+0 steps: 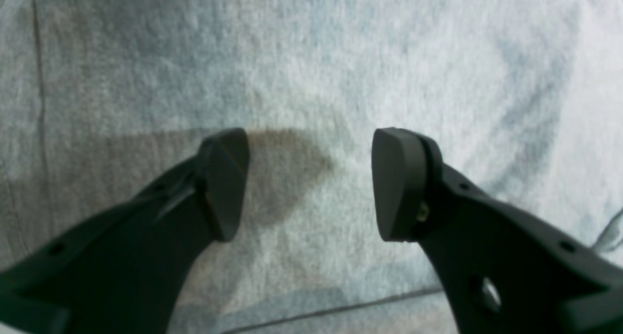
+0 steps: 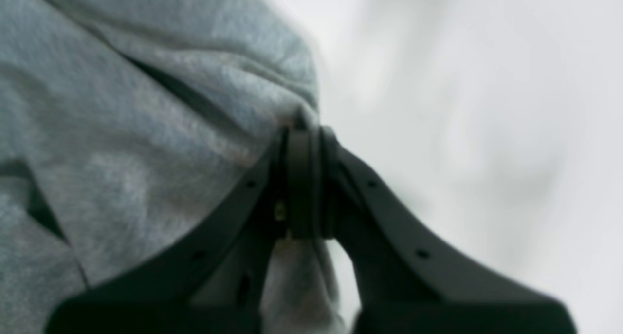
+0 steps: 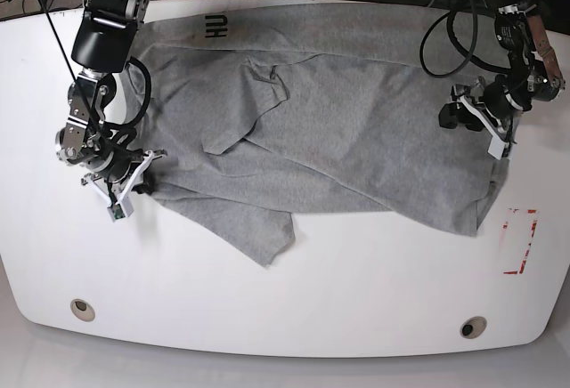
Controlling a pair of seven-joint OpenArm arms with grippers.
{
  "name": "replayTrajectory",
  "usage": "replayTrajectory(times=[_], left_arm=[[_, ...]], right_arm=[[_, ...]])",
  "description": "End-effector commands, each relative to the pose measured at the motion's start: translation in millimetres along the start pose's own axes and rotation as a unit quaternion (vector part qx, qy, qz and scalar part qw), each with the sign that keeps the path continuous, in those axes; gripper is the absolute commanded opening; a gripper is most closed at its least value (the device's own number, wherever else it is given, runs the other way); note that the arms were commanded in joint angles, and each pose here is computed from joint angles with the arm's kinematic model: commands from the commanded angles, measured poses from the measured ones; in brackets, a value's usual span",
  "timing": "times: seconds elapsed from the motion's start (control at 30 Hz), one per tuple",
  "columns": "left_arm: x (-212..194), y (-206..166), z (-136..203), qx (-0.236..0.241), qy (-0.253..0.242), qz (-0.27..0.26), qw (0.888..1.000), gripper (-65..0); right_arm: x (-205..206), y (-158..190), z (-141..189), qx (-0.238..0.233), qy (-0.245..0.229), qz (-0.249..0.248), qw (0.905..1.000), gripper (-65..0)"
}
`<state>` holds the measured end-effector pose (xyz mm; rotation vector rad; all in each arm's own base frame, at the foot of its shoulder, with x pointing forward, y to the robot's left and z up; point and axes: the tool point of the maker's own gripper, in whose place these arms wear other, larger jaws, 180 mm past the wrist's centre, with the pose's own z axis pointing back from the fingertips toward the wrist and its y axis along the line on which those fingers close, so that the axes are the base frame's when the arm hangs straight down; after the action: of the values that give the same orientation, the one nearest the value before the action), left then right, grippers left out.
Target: Fold the T-shirt properly
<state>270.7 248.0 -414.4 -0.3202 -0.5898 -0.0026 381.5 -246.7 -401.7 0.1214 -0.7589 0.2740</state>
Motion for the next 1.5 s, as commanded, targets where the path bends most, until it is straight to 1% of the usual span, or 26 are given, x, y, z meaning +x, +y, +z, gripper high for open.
replayTrajectory(times=[0.0,0.07,0.13,0.37,0.5,0.67,0.7,0.73,0.83,0.87,0.9,0.93,0.97,1.07,1.2,1.27,1.37,1.47], left_arm=[[-27.5,17.8,1.2,0.031,0.061,0.003,0.998,-27.1],[-31.3,19.4,0.2,0.031,0.066,0.007,0.997,-27.1],[-32.0,24.7,2.3,0.037,0.069,0.006,0.997,-27.1],[-37.8,26.7,0.2,0.051,0.092,-0.019,0.994,-27.1],[-38.4,25.8,-0.4,0.052,0.096,-0.025,0.994,-27.1],[-37.5,19.2,-1.8,0.035,0.096,-0.050,0.993,-27.1],[-37.6,18.4,-1.9,0.033,0.097,-0.054,0.993,-27.1],[-37.0,17.5,-2.1,0.030,0.096,-0.057,0.993,-27.1],[-35.0,15.7,-2.0,0.025,0.093,-0.066,0.993,-27.1],[-35.2,14.8,-2.4,0.023,0.093,-0.068,0.993,-27.1],[-30.1,13.5,-2.0,0.022,0.088,-0.074,0.993,-27.1],[-24.1,12.4,-1.7,0.021,0.082,-0.080,0.993,-27.1],[-16.1,10.8,-1.3,0.021,0.074,-0.086,0.993,-27.1],[-1.0,1.6,-3.1,0.011,0.056,-0.099,0.993,-27.1],[19.7,-6.6,0.6,0.006,0.034,-0.124,0.992,-27.1],[32.8,-11.4,2.9,0.001,0.019,-0.125,0.992,-27.1],[50.3,-25.8,3.3,-0.018,-0.002,-0.125,0.992,-27.1],[71.9,-34.3,10.9,-0.028,-0.032,-0.131,0.990,-27.1]], right_arm=[[33.0,-21.9,12.4,-0.021,-0.040,0.012,0.9989,-63.6],[42.6,-25.2,13.6,-0.024,-0.048,0.014,0.9985,-63.6],[43.5,-26.8,12.3,-0.024,-0.046,0.012,0.9986,-63.6],[45.4,-43.4,8.8,-0.027,-0.037,-0.005,0.9989,-63.6],[48.7,-44.3,6.5,-0.024,-0.050,-0.011,0.9984,-63.6],[50.4,-43.7,3.5,-0.021,-0.069,-0.019,0.9972,-62.9],[50.3,-43.6,3.1,-0.020,-0.071,-0.021,0.9971,-61.8],[50.1,-43.5,2.4,-0.019,-0.073,-0.022,0.9969,-59.3],[50.7,-43.5,2.2,-0.019,-0.077,-0.023,0.9966,-45.8],[51.2,-43.5,2.5,-0.019,-0.077,-0.023,0.9966,-40.4],[51.2,-43.5,2.5,-0.019,-0.077,-0.023,0.9966,-33.9],[51.2,-43.5,2.5,-0.019,-0.077,-0.023,0.9966,-30.0],[51.2,-43.5,2.5,-0.019,-0.077,-0.023,0.9966,-24.6],[50.6,-42.6,2.0,-0.018,-0.077,-0.024,0.9966,-16.5],[49.4,-40.2,0.7,-0.016,-0.076,-0.025,0.9967,-16.3],[49.0,-39.3,0.4,-0.015,-0.075,-0.025,0.9967,-16.3],[49.0,-39.3,0.4,-0.015,-0.075,-0.025,0.9967,-16.3],[50.0,-38.5,0.4,-0.013,-0.078,-0.029,0.9964,-16.3]])
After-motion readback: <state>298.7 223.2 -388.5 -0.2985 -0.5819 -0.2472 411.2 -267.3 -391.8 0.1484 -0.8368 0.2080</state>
